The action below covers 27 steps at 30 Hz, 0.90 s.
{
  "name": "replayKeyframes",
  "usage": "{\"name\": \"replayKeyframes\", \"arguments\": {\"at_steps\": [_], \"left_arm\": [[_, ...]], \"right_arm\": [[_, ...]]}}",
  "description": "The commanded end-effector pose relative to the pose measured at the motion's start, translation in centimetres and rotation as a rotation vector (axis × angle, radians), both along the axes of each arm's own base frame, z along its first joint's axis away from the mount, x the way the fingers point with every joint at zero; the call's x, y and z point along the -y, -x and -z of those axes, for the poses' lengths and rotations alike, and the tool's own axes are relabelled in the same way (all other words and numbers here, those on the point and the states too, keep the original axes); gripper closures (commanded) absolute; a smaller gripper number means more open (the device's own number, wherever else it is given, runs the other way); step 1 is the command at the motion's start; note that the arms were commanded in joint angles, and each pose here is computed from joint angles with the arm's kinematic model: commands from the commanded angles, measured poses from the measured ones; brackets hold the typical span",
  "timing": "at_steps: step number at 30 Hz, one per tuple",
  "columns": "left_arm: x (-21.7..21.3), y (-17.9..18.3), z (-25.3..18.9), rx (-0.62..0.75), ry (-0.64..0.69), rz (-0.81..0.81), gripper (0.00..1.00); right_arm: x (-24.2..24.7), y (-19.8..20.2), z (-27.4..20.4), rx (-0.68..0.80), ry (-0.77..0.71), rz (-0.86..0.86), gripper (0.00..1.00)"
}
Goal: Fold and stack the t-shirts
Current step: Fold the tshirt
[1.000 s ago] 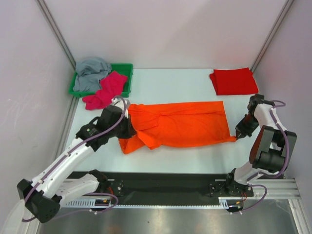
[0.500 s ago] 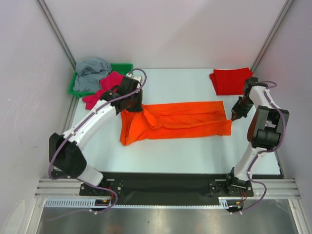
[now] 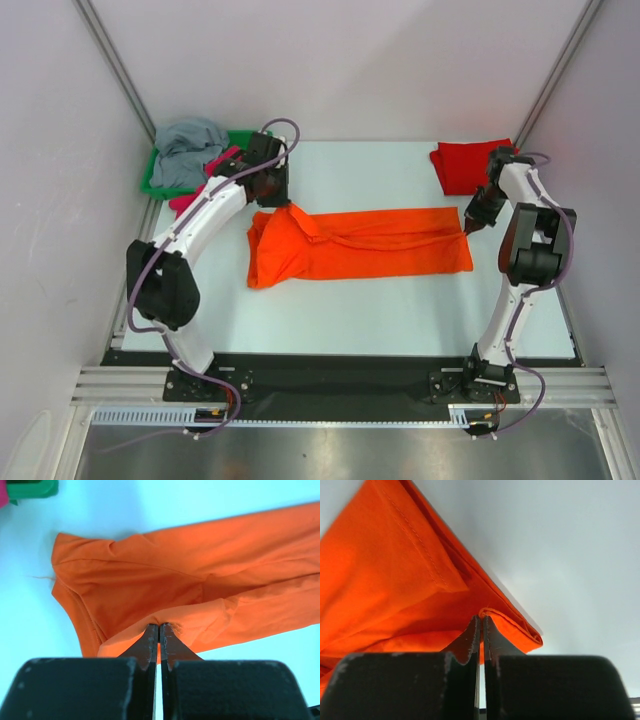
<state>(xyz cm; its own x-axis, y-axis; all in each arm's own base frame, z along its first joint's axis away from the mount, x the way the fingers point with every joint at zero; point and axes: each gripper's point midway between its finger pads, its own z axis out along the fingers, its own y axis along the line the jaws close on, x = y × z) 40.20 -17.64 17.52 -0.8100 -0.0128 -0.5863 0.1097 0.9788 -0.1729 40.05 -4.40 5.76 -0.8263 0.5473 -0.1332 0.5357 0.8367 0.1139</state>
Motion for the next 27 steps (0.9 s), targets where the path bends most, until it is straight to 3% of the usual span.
{"name": "replayKeyframes", "arguments": {"at_steps": [1,27], "left_arm": [[0.4,-1.2,-0.7,0.027,0.008,0.023,1.0],[-1.7,-4.6,1.3,-0.009,-0.029,-0.029,1.0]], "right_arm": [[-0.2,-1.0,-0.5,0.008,-0.002,-0.031,1.0],[-0.5,-3.8,0.2,0.001,-0.008,-0.058,0.97]]}}
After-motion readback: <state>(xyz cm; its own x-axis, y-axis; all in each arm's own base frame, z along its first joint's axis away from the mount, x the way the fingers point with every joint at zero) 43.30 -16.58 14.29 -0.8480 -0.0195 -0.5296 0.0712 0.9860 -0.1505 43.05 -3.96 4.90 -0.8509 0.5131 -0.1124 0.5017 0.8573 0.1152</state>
